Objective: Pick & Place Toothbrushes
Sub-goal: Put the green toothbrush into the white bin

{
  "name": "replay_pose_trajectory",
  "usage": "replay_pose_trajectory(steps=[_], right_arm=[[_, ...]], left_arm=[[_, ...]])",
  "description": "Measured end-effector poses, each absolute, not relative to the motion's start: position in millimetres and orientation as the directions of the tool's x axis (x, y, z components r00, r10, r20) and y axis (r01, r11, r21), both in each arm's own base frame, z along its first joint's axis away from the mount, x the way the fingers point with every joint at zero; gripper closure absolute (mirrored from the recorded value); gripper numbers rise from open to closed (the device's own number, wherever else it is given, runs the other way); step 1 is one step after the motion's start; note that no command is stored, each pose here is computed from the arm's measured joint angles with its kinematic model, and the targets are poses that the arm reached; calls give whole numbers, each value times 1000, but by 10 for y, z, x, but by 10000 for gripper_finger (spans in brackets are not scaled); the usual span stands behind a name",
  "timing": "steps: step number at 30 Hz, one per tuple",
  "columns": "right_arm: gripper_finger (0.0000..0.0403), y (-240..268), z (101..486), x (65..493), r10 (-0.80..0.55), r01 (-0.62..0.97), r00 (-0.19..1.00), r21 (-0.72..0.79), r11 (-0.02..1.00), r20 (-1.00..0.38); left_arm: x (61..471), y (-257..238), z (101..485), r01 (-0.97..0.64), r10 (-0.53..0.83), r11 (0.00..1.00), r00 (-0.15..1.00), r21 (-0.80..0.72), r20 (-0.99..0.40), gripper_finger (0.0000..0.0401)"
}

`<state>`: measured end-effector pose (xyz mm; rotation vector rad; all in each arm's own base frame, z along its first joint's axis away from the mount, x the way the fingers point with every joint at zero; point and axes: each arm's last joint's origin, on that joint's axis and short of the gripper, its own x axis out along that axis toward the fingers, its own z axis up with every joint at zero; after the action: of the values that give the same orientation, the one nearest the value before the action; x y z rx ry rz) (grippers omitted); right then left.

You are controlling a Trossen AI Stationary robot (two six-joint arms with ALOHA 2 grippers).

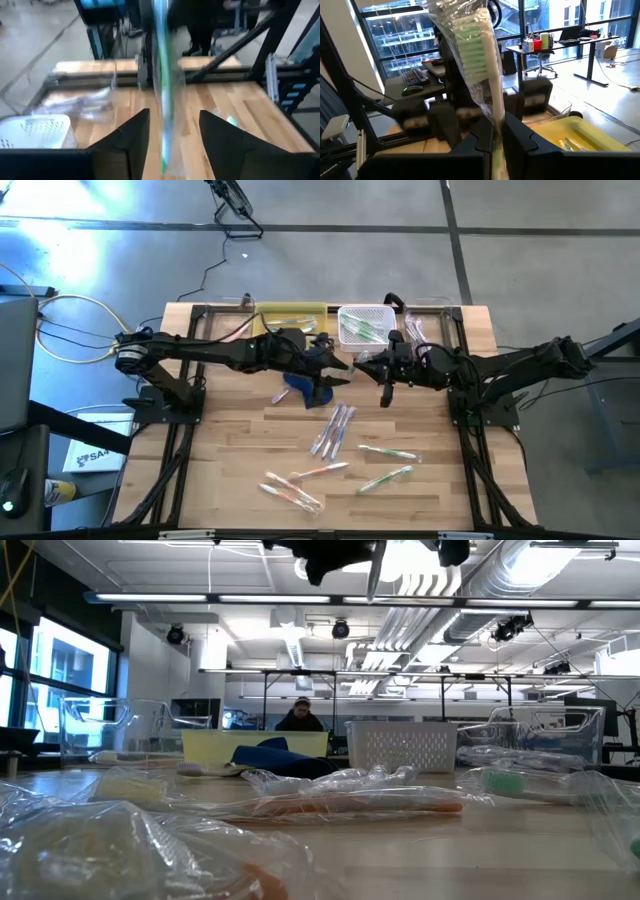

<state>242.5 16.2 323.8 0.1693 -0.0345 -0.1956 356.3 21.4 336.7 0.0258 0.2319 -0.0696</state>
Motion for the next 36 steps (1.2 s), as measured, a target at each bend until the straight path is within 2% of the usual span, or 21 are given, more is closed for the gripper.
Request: replay_pose_trajectory(steps=[4,13,21,25,30,36], right_arm=[[390,160,3252,2394,-195,189,981,172,967,16],[390,157,3245,2362,-198,197,980,156,968,-9],[390,25,3142,2327,-401,408,909,46,912,-115],[390,-174,3052,2320,-522,526,832,-34,850,-188],[390,-498,2981,2334,-652,641,727,-130,757,-213],[390,-947,2727,2411,-703,683,635,-192,705,-320]], left_arm=[[3445,311,3497,96,-86,995,975,38,-205,220],[3101,540,3733,109,-93,992,975,71,-201,218],[2751,597,4016,75,-64,994,990,85,-130,217],[2620,563,4135,72,-62,989,995,130,-82,217],[2521,533,4218,69,-63,987,997,143,-48,217],[2524,534,4211,69,-62,987,997,143,-53,217]])
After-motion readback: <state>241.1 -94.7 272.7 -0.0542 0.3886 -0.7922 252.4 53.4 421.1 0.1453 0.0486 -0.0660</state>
